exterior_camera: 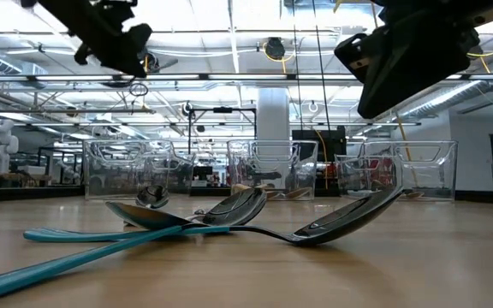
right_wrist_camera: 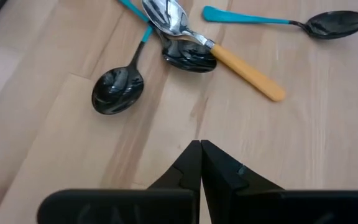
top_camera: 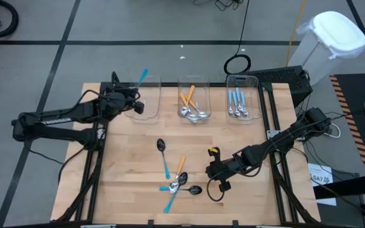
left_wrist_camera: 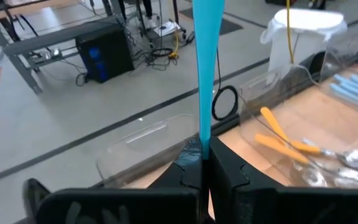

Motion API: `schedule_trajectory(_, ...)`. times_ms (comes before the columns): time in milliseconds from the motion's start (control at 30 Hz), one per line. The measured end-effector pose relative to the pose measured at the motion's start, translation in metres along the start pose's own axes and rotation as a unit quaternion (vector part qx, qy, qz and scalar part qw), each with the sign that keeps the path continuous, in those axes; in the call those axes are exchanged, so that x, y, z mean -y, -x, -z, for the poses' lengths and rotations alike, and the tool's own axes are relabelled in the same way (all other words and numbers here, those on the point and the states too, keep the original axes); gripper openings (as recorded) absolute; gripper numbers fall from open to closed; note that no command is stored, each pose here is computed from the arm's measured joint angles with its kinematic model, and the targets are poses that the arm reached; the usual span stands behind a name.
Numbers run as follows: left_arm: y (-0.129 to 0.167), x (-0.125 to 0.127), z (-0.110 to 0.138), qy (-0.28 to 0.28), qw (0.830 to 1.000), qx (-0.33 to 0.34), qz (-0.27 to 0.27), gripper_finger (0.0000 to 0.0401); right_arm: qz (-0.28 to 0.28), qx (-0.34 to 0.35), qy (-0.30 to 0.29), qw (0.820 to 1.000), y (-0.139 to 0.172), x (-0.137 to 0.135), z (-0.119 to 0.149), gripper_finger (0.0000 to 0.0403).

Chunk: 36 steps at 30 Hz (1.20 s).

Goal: Sort silverware by color (type)
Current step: Put the blue spoon into the left transparent bin

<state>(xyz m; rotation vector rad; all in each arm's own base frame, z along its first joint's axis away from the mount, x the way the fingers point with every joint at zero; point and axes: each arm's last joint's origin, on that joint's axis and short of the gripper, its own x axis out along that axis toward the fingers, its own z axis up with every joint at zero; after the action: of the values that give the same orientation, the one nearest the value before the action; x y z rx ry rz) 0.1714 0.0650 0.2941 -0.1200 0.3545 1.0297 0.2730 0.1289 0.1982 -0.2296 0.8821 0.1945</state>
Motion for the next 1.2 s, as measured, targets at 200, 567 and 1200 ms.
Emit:
schedule_trajectory(200,-0.019,-0.007,0.019,0.021,1.0,0.001,0.004,0.0006,0.0,0.0,0.008,1.0,0.0,0.0,0.0,0.0004)
schedule_trajectory(567,-0.043,-0.009,0.055,0.037,0.999,-0.027,0.008,0.0006,0.001,0.005,0.007,1.0,0.0,0.001,-0.001,0.0004)
schedule_trajectory(1200,-0.111,-0.013,0.098,0.028,0.986,-0.166,0.007,0.0006,0.001,0.011,0.007,1.0,0.0,0.001,-0.002,0.0004)
